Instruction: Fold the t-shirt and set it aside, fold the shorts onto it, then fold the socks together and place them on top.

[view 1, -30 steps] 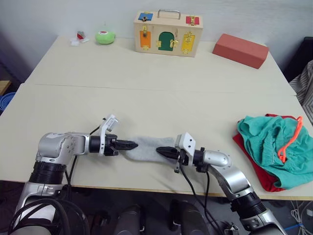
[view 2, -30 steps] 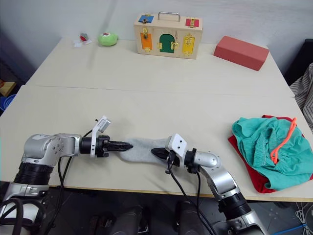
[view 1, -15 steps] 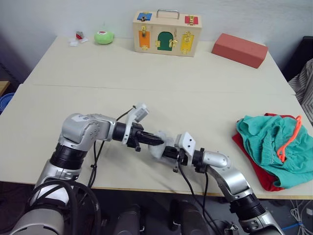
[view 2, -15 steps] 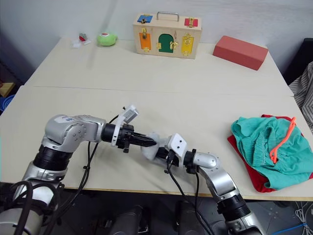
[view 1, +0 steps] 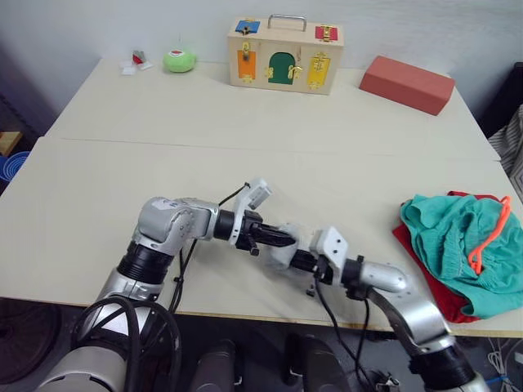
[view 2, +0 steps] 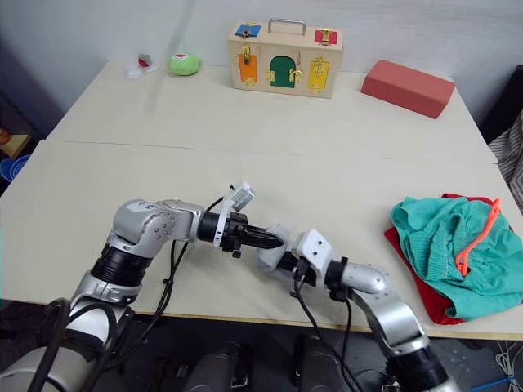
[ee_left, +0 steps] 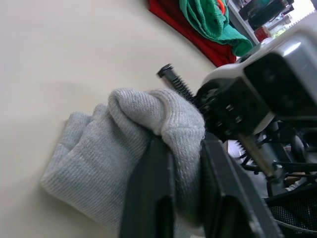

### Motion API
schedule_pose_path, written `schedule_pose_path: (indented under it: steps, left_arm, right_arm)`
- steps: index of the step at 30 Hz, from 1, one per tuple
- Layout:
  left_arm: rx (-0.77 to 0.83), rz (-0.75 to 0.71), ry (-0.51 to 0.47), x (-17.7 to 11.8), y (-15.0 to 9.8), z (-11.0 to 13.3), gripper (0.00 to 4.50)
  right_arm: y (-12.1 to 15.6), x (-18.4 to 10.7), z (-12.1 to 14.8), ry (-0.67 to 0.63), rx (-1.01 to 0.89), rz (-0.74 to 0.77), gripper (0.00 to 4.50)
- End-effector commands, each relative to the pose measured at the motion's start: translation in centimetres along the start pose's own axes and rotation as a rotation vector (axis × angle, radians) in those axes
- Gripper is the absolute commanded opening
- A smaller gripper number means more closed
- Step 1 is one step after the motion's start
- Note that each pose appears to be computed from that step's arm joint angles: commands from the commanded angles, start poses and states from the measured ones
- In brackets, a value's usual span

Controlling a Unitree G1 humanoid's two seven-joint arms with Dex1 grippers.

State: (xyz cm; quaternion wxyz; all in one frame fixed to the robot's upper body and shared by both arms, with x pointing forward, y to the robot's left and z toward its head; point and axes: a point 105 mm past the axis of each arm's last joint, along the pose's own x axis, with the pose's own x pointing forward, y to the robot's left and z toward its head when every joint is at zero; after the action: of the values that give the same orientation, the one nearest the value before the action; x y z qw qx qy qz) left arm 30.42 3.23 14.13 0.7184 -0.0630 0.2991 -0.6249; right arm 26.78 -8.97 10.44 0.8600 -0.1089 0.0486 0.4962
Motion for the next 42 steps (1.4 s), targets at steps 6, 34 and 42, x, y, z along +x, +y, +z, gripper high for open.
schedule_pose_path:
  steps: [6,34,42]
  left_arm:
    - [0.095,-0.063,-0.01,0.5,-0.7,0.1,3.41]
    - [0.678,-0.035,-0.173,-1.5,0.6,-0.6,2.19]
    - [0.666,0.069,-0.103,1.5,2.8,-2.5,0.05]
  right_arm:
    - [-1.2,-6.0,2.1,-0.014,0.03,-0.149,0.0]
    - [-0.3,-0.1,4.9,-0.126,-0.11,0.045,0.0]
    - [-2.4,0.5,0.2,-0.098,-0.103,-0.028,0.0]
